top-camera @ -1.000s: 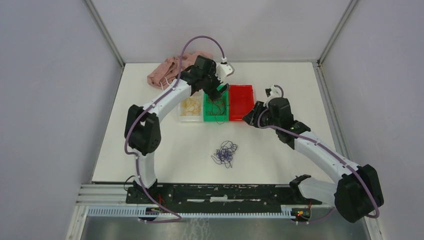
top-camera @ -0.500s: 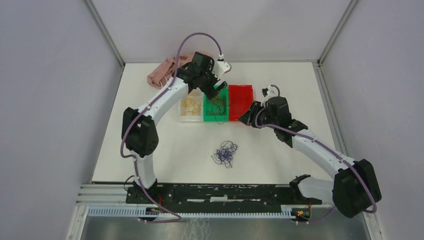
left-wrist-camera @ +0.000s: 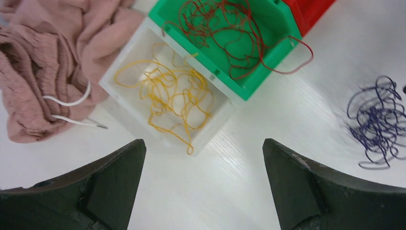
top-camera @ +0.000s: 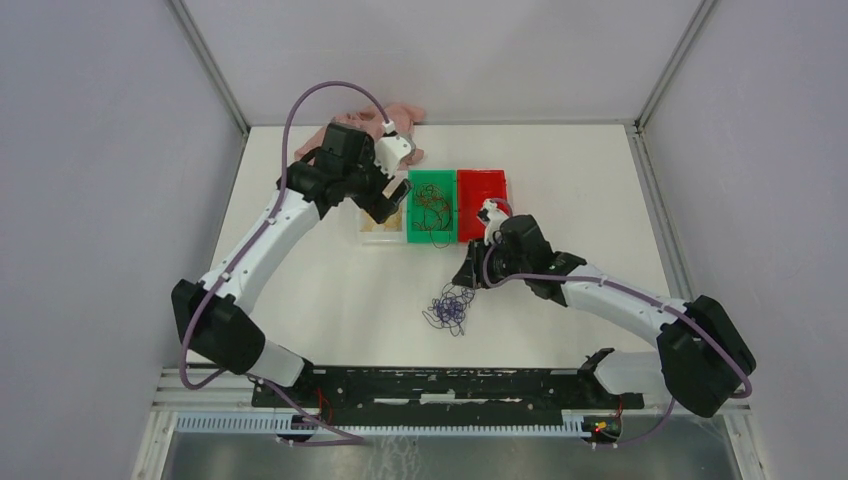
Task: Untangle the cables
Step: Untie the cable.
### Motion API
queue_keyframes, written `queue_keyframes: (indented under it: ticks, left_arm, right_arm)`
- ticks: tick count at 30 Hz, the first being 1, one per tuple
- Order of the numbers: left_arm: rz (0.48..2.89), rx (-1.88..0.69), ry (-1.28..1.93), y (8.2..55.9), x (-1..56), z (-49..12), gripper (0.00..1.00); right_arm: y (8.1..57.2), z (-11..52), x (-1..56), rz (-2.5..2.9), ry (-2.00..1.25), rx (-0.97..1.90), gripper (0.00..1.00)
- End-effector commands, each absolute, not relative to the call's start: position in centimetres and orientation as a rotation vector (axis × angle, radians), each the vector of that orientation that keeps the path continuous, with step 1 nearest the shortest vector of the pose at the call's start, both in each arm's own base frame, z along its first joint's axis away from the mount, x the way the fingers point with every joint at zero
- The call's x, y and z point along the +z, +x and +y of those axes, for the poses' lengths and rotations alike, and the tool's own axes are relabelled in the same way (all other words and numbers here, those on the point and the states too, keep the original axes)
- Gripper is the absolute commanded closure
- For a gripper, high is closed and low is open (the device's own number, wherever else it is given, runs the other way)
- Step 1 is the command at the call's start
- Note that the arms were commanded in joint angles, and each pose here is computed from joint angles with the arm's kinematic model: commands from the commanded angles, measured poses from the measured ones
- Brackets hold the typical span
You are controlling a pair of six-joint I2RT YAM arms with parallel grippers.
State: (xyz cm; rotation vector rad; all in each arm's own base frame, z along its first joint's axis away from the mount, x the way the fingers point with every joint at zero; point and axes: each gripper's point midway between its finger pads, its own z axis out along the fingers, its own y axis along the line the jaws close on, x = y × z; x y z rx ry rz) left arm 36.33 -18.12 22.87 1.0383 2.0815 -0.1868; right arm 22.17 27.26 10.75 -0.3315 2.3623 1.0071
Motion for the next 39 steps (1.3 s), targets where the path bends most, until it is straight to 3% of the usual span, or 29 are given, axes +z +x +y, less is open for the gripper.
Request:
queue_keyframes:
  ticks: [1, 13, 33, 37, 39]
  left_arm:
    - [2.072, -0.303, 1.134, 32.6, 22.4, -18.5, 0.01]
    - [2.091, -0.507, 1.306, 27.9, 20.0, -19.4, 0.01]
    - [2.035, -0.432, 1.305, 26.9, 20.0, -18.1, 0.01]
    - [2.025, -0.429, 1.292, 27.1, 20.3, -18.1, 0.01]
    - [2.019, -0.429, 1.291, 27.1, 20.5, -18.2, 0.01]
  right_arm:
    - [21.4, 27.7, 10.1, 2.342, -0.480, 0.985, 0.59]
    - [22.0, 29.2, 7.8, 2.391, -0.533, 0.911, 0.62]
    - [24.7, 33.7, 10.0, 2.318, -0.387, 1.048, 0.64]
    - [24.8, 33.8, 9.5, 2.323, -0.384, 1.039, 0.70]
    - [24.8, 34.0, 9.6, 2.315, -0.379, 1.054, 0.78]
